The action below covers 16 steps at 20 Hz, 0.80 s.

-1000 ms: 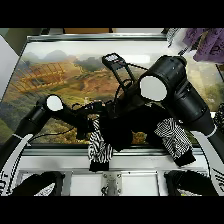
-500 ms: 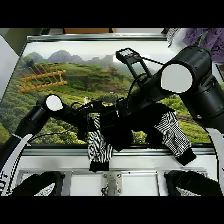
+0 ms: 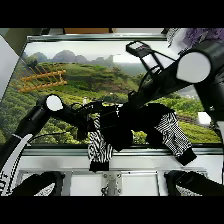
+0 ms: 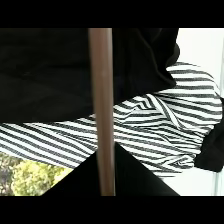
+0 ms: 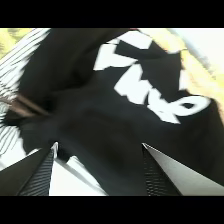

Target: Fold the clothes and pants, and hang the long-sleeved shirts on hangers.

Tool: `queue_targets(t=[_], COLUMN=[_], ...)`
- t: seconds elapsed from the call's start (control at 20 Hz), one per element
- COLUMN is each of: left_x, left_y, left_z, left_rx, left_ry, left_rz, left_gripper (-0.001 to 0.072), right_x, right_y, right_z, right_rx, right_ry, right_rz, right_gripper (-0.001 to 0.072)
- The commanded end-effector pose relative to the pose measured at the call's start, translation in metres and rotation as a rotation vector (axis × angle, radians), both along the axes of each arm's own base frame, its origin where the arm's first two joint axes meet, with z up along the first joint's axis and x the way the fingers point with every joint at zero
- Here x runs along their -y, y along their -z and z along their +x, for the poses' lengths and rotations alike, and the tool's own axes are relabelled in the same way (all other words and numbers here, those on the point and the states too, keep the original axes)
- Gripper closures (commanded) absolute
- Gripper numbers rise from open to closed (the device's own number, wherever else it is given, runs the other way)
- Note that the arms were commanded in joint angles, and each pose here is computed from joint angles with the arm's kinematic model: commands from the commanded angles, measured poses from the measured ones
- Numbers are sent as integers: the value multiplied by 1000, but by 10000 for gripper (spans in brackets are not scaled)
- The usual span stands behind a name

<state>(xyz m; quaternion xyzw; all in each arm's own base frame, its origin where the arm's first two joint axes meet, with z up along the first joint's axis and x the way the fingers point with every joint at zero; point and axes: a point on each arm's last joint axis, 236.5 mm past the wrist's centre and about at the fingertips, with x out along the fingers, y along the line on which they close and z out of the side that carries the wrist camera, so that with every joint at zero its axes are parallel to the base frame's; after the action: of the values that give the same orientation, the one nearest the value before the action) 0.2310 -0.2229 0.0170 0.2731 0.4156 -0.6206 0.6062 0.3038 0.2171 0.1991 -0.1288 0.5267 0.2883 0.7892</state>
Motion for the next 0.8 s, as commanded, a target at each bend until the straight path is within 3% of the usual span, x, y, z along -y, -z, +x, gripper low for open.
queue_targets(t=[0.0,0.2,0.35,0.4,0.6,0.75], left_x=[-1,0,-1,0,-1,0], left_y=[0,0,0,0,0,0], left_z=[0,0,0,0,0,0], left_rx=[0,0,-1,-2,-1,-1], left_ry=[-1,-1,-1,-1,-1,-1], left_rz=[1,1,1,1,1,0], left_gripper=[688,688,688,689,688,688], right_x=[25,62,64,61,82,132], right_y=[-12,-14,-21,-27,-73,-43], right_z=[19,43,51,49,30,20], right_rx=[-3,20,138,152,240,242], right_ry=[17,131,-124,-186,-380,-345], right_rz=[112,122,123,199,700,786], right_gripper=[127,127,126,126,126,124])
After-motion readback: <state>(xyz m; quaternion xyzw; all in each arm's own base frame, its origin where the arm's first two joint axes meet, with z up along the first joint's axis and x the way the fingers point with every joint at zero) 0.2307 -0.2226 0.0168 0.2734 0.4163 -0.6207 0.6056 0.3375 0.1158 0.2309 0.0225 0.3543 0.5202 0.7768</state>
